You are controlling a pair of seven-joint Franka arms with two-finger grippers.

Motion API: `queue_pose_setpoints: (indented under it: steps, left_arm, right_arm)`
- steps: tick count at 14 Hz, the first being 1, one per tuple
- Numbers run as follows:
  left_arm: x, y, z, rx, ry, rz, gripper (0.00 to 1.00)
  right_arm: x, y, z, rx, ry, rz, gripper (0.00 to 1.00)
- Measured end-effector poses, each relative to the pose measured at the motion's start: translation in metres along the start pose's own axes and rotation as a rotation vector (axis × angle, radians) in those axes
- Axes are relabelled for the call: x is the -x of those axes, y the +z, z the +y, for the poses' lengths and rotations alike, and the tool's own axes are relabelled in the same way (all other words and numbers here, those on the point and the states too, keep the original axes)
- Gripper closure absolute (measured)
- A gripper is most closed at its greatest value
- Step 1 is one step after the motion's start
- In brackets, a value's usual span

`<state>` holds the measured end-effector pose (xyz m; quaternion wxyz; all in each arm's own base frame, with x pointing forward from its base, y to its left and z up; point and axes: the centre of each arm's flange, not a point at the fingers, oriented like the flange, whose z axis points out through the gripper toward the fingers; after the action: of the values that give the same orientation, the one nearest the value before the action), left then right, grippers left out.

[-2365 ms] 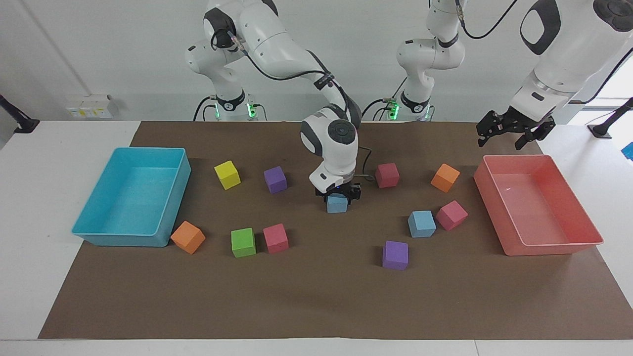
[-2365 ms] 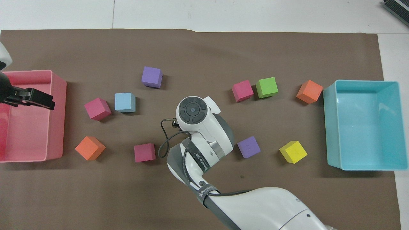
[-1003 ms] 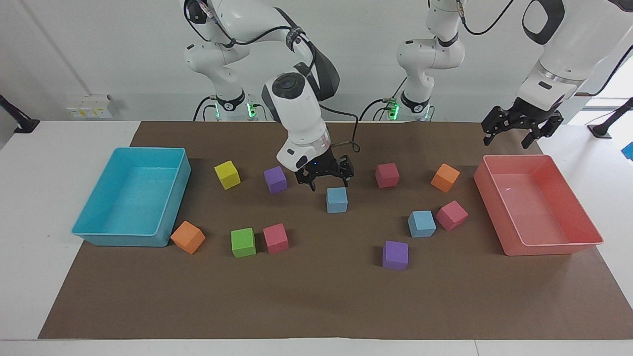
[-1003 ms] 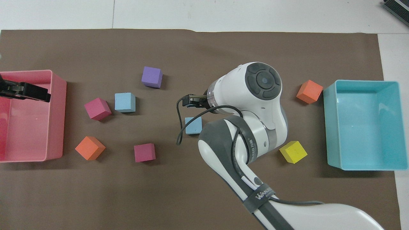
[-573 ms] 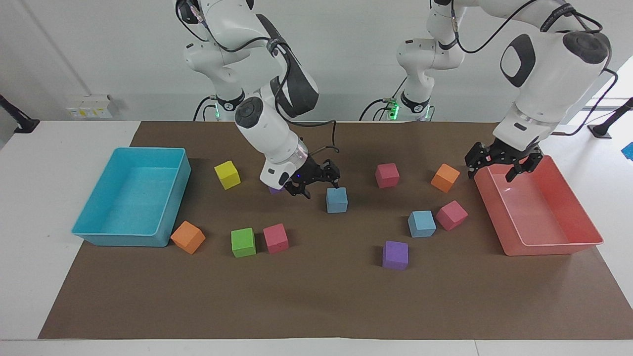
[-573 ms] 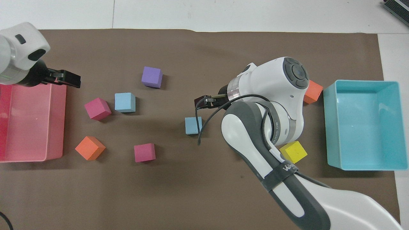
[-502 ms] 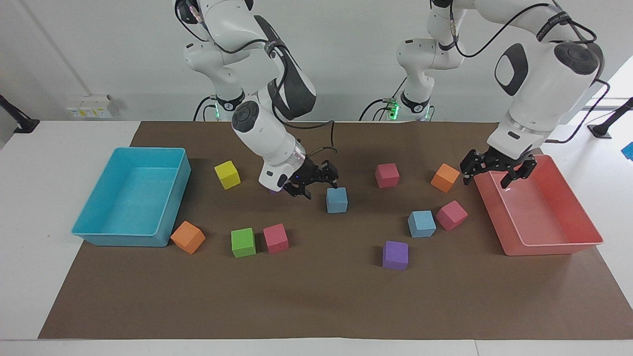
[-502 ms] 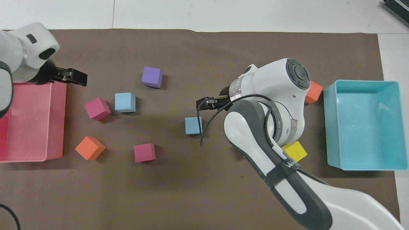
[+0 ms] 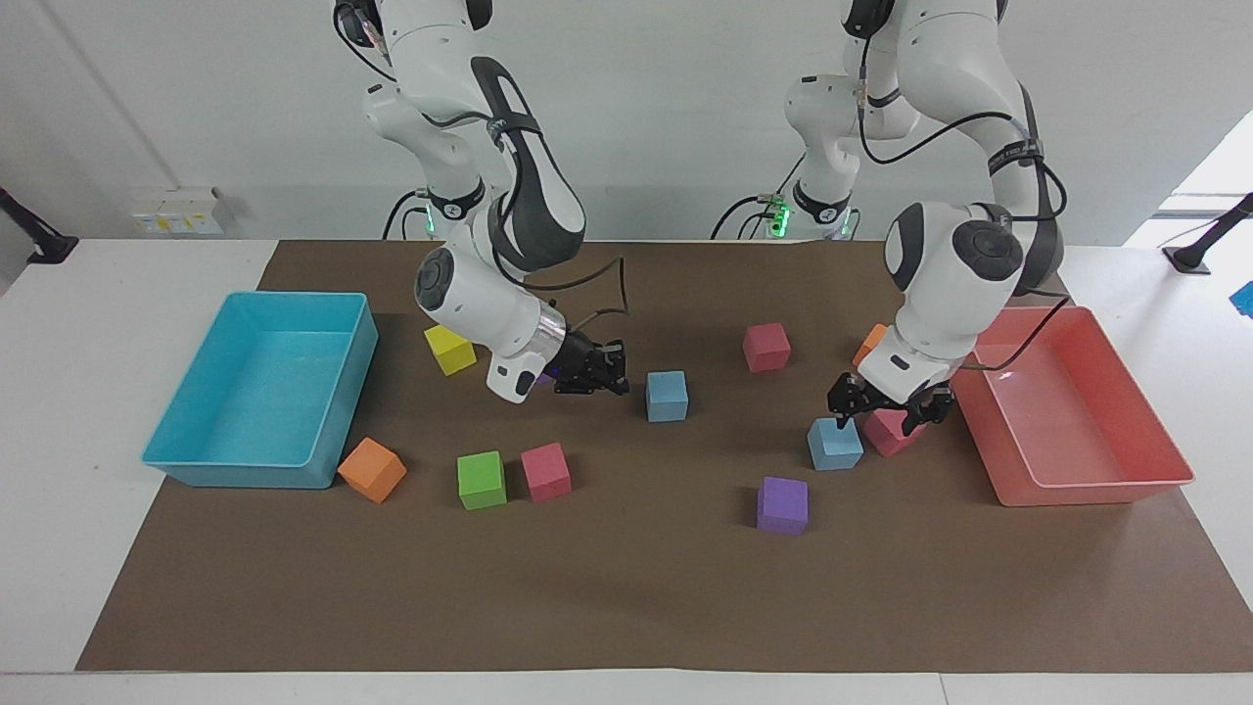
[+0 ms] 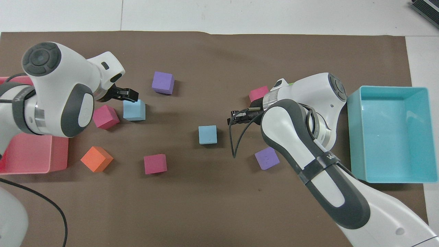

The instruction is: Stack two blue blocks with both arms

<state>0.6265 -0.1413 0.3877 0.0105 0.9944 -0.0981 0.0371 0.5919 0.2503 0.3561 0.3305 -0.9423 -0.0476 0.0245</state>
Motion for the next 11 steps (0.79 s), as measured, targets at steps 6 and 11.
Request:
queue_pose_setpoints:
  steps: [6, 11]
  left_arm:
    - [0.013, 0.029, 0.004, -0.001, -0.006, 0.009, 0.00]
    - [0.013, 0.043, 0.007, 0.001, -0.028, 0.026, 0.00]
  right_arm:
    - [0.014, 0.036, 0.045, -0.129, 0.009, -0.005, 0.99]
    - [0.018, 0.053, 0.062, -0.181, 0.051, 0.030, 0.99]
